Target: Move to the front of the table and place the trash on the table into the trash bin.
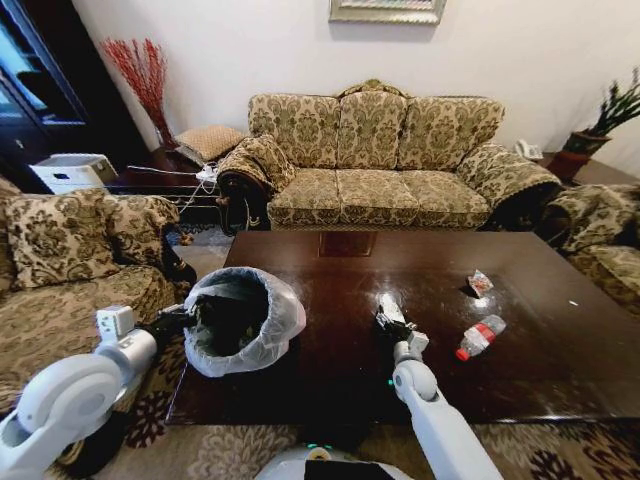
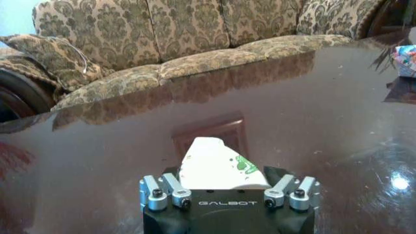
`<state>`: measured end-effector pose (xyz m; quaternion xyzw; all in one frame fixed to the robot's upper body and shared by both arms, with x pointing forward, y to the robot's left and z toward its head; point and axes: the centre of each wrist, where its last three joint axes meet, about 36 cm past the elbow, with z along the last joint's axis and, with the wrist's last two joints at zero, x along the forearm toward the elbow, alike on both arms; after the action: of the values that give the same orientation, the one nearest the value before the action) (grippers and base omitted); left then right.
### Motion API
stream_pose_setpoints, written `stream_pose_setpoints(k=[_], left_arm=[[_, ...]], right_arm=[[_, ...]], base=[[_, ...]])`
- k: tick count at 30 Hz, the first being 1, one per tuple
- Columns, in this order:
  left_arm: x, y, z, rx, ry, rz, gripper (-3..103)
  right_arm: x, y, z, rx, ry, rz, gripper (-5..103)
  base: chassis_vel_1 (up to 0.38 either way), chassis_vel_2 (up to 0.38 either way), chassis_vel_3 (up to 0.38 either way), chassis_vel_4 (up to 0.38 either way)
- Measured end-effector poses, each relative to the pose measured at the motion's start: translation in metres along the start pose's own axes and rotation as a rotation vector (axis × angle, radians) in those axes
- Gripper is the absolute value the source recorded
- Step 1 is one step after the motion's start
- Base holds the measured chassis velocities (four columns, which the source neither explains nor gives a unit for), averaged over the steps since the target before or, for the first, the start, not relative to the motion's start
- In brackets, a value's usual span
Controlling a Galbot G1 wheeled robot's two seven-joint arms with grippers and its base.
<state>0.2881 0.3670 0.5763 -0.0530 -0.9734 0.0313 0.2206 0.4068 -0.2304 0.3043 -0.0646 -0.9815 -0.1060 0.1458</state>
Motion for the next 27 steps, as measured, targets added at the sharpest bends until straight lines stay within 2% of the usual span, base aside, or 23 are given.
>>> stream_pose_setpoints(k=[1,5,10,13,15,16,18,19,20,21,22,23,26,27], left_arm=[[0.0,0.0,0.0,0.0,0.0,0.0,2],[0.0,0.0,0.0,-0.002,-0.001,0.001,2],[0.0,0.0,-0.001,-0.003,-0.002,0.0,2],[0.0,0.001,-0.001,-0.002,-0.002,-0.001,2],[0.0,0.001,-0.001,-0.002,-0.002,-0.001,2],[0.0,0.001,-0.001,-0.003,-0.002,-0.003,2],[0.0,0.001,-0.001,-0.005,-0.003,-0.002,2],[0.0,0.001,-0.001,-0.005,-0.003,-0.002,2],[0.0,0.001,-0.001,-0.006,-0.004,-0.002,2],[0.0,0.0,-0.002,-0.009,-0.004,0.0,2],[0.0,0.0,-0.002,-0.011,-0.004,0.001,2],[0.0,0.0,-0.002,-0.011,-0.004,0.001,2],[0.001,-0.001,-0.003,-0.012,-0.005,0.003,2],[0.001,-0.001,-0.003,-0.012,-0.005,0.003,2]], right_arm=[[0.0,0.0,0.0,0.0,0.0,0.0,80],[0.002,0.0,-0.001,-0.002,-0.006,-0.004,66],[0.004,0.0,-0.001,-0.005,-0.01,-0.005,58],[0.011,0.001,-0.002,-0.01,-0.016,-0.012,47],[0.012,0.001,-0.002,-0.012,-0.018,-0.014,47],[0.018,0.003,-0.004,-0.031,-0.04,-0.036,39],[0.026,0.008,-0.011,-0.071,-0.129,-0.125,35],[0.026,0.008,-0.011,-0.071,-0.129,-0.125,35],[0.029,0.009,-0.015,-0.077,-0.159,-0.159,30],[0.042,0.018,-0.034,-0.095,-0.234,-0.272,25],[0.049,0.024,-0.044,-0.106,-0.26,-0.317,20],[0.049,0.024,-0.044,-0.106,-0.26,-0.317,20],[0.074,0.047,-0.083,-0.131,-0.33,-0.442,4],[0.074,0.047,-0.083,-0.131,-0.33,-0.442,4]], base=[[0.0,0.0,0.0,0.0],[0.0,0.0,0.0,0.0],[0.0,0.0,0.0,0.0],[0.0,0.0,0.0,0.0],[0.0,0.0,0.0,0.0],[0.0,0.0,0.0,0.0],[0.0,0.0,0.0,0.0],[0.0,0.0,0.0,0.0],[0.0,0.0,0.0,0.0],[0.0,0.0,0.0,0.0],[0.0,0.0,0.0,0.0],[0.0,0.0,0.0,0.0],[0.0,0.0,0.0,0.0],[0.0,0.0,0.0,0.0]])
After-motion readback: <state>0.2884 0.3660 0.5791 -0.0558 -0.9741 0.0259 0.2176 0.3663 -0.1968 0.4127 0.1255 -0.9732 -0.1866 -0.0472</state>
